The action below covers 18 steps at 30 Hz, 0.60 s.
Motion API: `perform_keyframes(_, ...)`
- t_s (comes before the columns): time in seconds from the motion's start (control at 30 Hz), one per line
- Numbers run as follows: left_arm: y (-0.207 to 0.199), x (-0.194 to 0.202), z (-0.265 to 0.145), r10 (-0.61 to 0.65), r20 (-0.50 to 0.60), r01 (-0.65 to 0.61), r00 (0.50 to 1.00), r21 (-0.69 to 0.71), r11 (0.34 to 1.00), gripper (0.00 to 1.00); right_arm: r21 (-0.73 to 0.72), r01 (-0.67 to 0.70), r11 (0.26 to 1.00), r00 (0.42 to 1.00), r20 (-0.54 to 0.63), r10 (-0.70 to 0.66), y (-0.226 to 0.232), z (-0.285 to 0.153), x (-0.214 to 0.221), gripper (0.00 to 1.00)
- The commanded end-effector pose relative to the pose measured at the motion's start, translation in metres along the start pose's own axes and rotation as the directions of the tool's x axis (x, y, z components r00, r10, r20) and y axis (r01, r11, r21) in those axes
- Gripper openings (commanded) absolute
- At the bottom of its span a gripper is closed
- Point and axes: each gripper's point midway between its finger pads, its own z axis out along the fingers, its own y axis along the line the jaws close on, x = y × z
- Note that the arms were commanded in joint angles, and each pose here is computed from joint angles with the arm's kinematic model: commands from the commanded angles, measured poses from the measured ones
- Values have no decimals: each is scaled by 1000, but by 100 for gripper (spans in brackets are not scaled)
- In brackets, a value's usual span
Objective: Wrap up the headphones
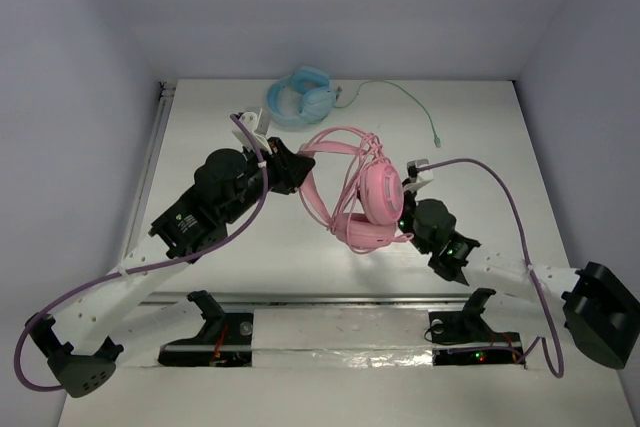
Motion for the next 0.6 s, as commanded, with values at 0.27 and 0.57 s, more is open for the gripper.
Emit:
perform_keyframes(0.27, -44, -67, -18, -133, 193, 102, 972, 162, 981, 0, -215, -144, 966, 988, 27, 153, 42, 17, 2, 24)
perform_keyframes(0.57, -24, -71, 2, -182, 254, 164, 950, 91, 982, 0, -259, -262, 929, 963, -9, 269, 46, -1, 6, 0)
